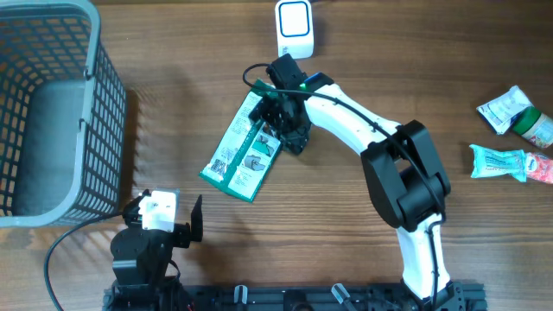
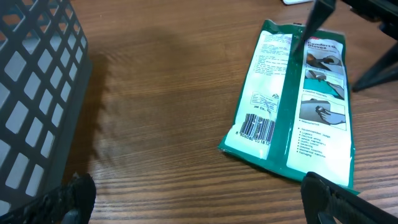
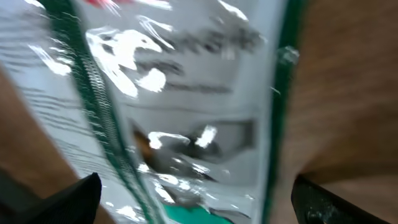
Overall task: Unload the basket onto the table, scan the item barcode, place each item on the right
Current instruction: 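Grasp green 3M glove pack with right gripper and lift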
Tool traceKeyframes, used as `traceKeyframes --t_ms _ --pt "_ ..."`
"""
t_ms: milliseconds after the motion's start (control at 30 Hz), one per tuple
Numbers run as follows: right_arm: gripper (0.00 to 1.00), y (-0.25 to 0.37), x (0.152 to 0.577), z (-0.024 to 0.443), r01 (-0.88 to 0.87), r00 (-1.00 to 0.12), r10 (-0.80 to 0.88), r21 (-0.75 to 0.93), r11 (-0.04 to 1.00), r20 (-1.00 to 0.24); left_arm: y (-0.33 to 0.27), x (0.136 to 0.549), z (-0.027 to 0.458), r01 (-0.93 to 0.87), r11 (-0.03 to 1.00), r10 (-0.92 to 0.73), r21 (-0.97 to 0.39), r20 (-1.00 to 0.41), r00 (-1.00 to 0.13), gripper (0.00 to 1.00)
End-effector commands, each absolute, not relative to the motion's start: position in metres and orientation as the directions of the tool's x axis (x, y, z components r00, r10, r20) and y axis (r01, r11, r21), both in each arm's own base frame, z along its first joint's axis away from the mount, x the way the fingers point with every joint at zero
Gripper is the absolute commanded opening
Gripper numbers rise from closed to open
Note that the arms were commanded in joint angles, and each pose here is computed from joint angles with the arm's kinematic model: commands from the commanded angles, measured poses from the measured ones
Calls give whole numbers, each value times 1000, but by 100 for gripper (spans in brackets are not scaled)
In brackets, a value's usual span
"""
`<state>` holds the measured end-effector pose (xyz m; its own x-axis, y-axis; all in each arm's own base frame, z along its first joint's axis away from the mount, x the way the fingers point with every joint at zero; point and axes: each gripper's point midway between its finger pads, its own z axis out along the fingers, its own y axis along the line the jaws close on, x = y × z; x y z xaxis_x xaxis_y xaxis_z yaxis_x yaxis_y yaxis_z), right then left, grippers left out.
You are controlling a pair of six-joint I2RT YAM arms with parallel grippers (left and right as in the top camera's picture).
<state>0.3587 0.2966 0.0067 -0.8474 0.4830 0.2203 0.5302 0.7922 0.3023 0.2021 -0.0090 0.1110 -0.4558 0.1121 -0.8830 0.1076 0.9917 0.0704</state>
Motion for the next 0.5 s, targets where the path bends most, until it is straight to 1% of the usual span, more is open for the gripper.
traceKeyframes --t_ms 0,133,267,367,467 --pt "100 252 322 -59 553 -814 542 -3 833 210 -11 202 112 121 990 124 78 -886 -448 100" --pt "99 245 334 -42 551 -825 554 -57 833 117 -11 202 112 121 990 124 78 -886 -448 100" --pt "100 257 336 -42 555 -823 550 -11 832 140 -11 202 112 121 990 125 78 -886 -448 100" --pt "100 276 346 -38 545 -833 530 75 835 158 -11 202 112 121 990 124 78 -886 -448 100" --pt "100 282 352 -32 541 -838 526 102 835 145 -11 202 112 121 990 124 78 -886 -448 100"
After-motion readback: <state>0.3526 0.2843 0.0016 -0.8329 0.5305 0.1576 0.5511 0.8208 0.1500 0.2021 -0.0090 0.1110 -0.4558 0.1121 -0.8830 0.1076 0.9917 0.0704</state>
